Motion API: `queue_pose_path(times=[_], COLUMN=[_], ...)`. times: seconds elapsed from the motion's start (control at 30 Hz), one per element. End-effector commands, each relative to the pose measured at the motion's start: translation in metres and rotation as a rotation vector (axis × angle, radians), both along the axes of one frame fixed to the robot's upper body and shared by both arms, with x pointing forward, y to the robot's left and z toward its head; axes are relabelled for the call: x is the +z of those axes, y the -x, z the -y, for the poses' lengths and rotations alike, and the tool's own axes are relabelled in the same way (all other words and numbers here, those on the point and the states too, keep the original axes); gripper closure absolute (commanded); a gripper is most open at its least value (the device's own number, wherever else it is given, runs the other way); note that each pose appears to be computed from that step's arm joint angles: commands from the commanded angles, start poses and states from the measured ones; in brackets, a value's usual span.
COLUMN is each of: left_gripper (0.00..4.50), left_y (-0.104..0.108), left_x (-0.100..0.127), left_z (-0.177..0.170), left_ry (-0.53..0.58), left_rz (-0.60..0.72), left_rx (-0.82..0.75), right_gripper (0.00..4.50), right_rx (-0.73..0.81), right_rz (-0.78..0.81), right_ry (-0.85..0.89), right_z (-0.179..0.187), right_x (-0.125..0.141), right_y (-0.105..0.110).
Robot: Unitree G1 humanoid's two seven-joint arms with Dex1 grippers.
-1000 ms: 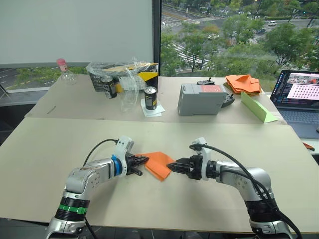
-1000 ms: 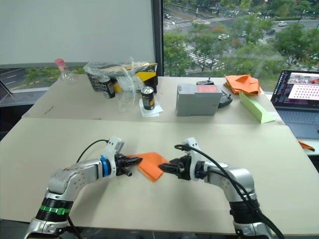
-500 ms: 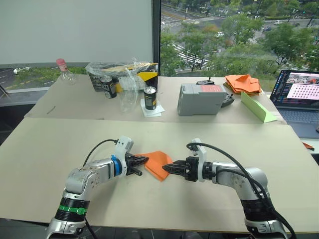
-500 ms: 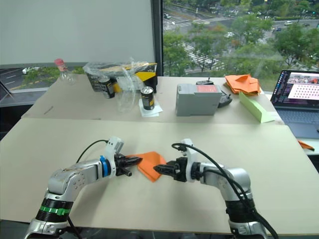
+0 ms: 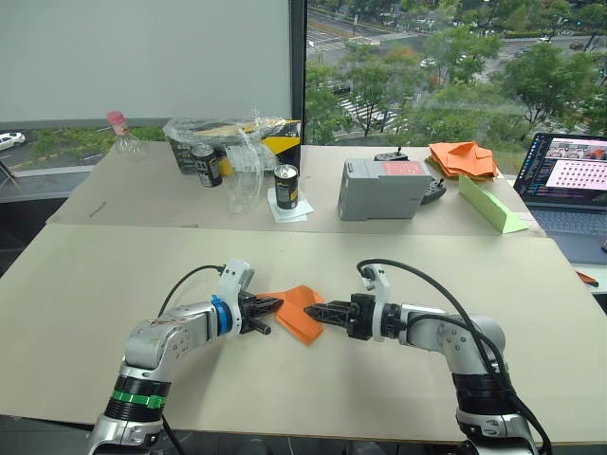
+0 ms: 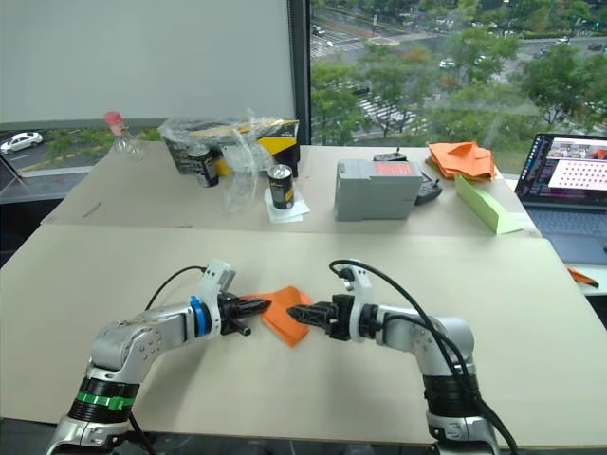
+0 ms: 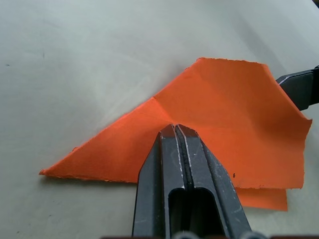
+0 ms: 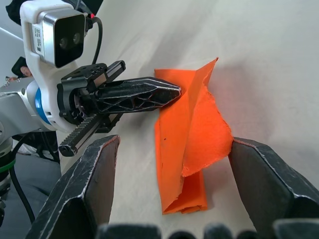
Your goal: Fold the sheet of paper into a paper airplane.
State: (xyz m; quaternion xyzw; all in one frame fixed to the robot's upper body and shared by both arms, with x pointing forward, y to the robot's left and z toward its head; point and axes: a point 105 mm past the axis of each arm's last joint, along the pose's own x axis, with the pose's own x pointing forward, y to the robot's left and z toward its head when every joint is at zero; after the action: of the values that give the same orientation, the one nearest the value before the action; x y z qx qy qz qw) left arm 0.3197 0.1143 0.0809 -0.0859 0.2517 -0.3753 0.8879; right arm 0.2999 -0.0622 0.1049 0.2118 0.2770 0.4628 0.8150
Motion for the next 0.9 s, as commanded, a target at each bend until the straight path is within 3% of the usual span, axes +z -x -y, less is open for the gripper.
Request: queue_pose_path(times=[0.03,0.57,0.9], left_gripper=[4.5,4.5,4.5], left_y=[0.004,0.003,0.003], left_x=[-0.017,-0.016,-0.016], left_z=[-0.005,-0.004,-0.005], left_ry=[-0.042,-0.045,-0.048], left_rz=[-0.064,-0.06,-0.061], left_rx=[0.015,0.009,0.011], right_gripper=[0.79,0.79,0.79], right_rx=[-0.002,0.025,-0.012], right_rz=[0.032,0.021,0.044], right_ry=[-0.066,-0.095,-0.064], right_z=[0.001,-0.004,-0.006], right_x=[0.018,0.019,0.016], right_y=[-0.002,0.004,-0.003])
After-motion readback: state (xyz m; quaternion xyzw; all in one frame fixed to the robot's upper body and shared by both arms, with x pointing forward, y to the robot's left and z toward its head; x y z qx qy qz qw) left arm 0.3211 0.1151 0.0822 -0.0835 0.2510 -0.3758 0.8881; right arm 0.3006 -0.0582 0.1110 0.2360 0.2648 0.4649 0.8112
